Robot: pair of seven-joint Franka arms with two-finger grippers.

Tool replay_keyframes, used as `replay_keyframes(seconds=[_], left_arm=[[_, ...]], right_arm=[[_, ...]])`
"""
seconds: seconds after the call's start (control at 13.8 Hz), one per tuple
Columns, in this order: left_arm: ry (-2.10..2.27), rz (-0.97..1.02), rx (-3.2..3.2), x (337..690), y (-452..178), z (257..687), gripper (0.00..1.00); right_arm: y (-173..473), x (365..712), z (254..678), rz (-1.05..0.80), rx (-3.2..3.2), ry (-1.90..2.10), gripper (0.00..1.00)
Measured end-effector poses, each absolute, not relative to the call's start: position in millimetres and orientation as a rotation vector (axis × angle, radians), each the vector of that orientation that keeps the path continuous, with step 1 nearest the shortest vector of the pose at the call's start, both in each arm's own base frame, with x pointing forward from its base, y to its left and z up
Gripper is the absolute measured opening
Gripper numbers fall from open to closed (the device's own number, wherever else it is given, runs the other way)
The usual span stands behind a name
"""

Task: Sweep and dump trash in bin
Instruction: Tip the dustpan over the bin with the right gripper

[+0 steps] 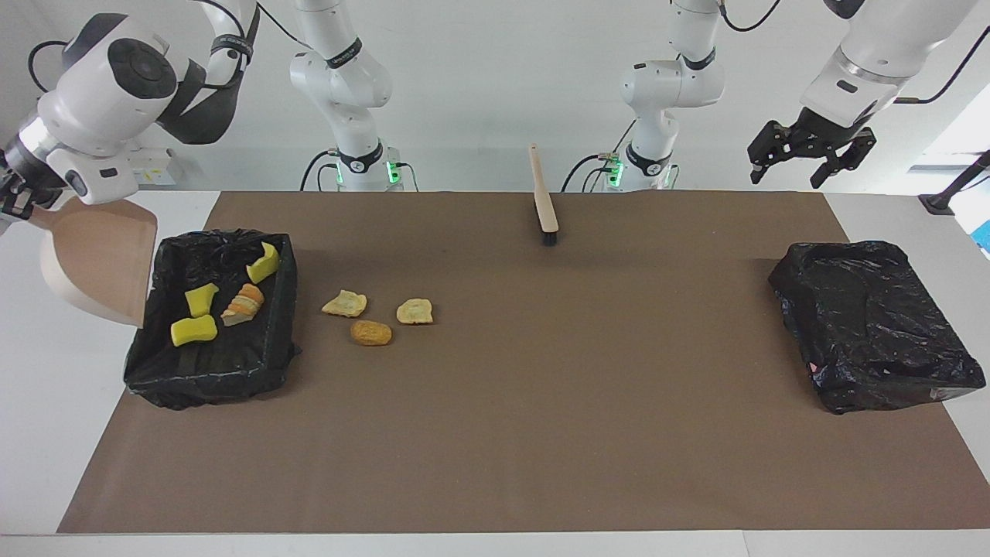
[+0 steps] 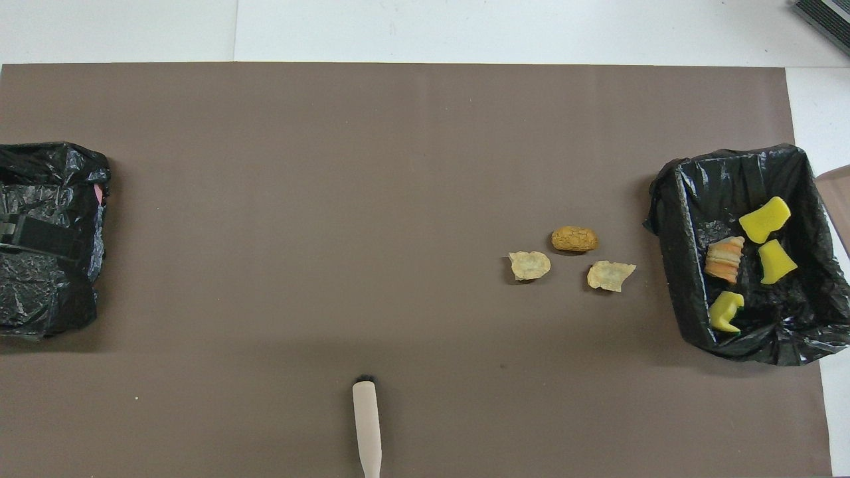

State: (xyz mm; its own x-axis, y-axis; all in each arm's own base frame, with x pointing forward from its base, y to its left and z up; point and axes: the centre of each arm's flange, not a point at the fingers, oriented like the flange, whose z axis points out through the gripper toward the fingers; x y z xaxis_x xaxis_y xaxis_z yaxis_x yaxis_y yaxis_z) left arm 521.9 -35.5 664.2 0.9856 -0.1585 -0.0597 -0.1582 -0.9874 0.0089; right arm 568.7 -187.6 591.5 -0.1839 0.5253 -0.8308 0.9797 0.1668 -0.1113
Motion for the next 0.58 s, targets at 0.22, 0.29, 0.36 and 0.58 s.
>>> replay_keyframes(seconds=[0.22, 0.29, 0.36, 0.58], left_arm=[[-0.250, -0.098, 3.126, 521.1, -35.8, 663.6, 1.00], [-0.251, -0.099, 3.126, 521.0, -36.2, 663.5, 1.00], [-0.252, -0.098, 3.126, 520.9, -36.6, 663.6, 1.00], [-0.253, -0.096, 3.126, 520.5, -36.9, 664.3, 1.00]], right_arm=[[-166.3, 576.7, 564.3, -0.861, 1.425, 1.829, 0.31], [-158.0, 579.2, 564.2, -0.854, 1.411, 1.837, 0.31], [-152.3, 580.3, 569.3, -0.843, 1.402, 1.835, 0.31], [-147.1, 577.8, 595.3, -0.755, 1.452, 1.813, 0.31]])
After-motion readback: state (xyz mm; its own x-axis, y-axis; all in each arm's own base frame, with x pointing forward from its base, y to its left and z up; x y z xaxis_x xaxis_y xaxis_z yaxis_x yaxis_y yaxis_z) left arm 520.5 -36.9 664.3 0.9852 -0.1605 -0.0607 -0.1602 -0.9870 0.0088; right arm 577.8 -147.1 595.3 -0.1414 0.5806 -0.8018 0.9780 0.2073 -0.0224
